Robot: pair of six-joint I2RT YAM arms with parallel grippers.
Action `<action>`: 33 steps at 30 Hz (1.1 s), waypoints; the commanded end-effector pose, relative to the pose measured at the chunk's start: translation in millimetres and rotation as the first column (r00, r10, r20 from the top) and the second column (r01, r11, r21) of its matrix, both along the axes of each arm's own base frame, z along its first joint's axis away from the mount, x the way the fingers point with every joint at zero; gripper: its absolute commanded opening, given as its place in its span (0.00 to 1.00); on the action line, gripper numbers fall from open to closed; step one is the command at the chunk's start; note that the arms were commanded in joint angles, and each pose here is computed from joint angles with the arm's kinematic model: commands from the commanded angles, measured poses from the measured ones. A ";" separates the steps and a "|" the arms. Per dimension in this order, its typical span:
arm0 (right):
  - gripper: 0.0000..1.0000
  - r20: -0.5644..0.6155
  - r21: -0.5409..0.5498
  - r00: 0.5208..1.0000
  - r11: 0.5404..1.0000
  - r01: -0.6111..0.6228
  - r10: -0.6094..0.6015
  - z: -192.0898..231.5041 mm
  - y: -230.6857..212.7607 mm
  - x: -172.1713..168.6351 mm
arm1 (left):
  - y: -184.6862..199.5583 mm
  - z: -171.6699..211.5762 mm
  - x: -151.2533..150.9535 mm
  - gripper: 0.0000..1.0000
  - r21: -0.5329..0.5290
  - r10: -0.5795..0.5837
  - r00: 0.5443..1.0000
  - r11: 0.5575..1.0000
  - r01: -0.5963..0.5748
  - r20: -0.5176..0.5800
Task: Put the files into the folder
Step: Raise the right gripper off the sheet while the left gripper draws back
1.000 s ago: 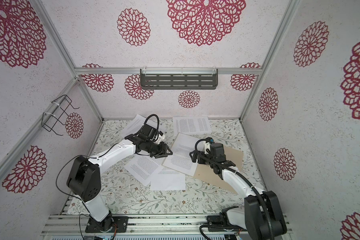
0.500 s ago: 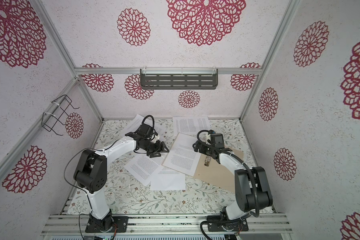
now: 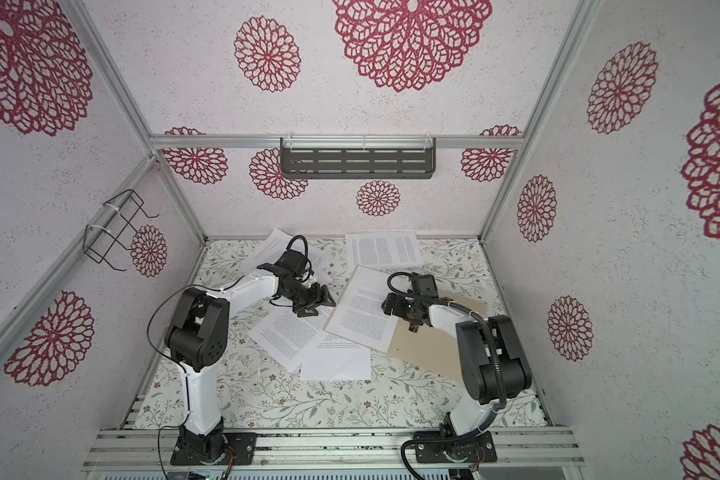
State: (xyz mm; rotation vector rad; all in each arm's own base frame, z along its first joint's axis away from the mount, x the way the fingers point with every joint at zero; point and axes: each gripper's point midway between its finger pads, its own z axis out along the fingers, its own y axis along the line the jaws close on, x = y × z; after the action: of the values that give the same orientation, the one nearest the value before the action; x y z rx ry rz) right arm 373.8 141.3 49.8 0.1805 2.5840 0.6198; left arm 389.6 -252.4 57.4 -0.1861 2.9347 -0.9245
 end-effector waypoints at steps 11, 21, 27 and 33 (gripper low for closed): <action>0.93 -0.038 -0.190 0.998 0.981 0.041 -0.049 -5.5 -36.8 -29.8 | 64.3 25.8 0.8 0.78 0.038 0.095 0.994 0.995 -0.098 0.059; 0.96 -0.021 -0.226 0.987 0.962 0.150 -0.159 -1.5 -84.3 -30.3 | 128.9 41.7 -19.3 0.85 0.027 0.216 0.974 0.975 -0.219 0.068; 0.99 0.127 -0.106 0.990 0.991 0.078 -0.064 43.4 -54.8 -20.8 | 168.6 29.5 -33.8 0.97 0.055 0.292 0.956 0.954 -0.294 0.036; 0.99 0.207 0.032 0.974 0.995 0.091 -0.095 74.8 -36.5 -12.4 | 167.2 26.9 -5.9 0.97 -0.021 0.354 0.935 0.935 -0.354 0.013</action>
State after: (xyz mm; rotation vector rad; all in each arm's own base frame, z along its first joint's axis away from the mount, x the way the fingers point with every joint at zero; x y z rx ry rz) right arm 353.1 96.3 99.4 0.2224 2.4519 0.5108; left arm 364.8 -77.4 79.2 -0.6732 2.7951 -0.8062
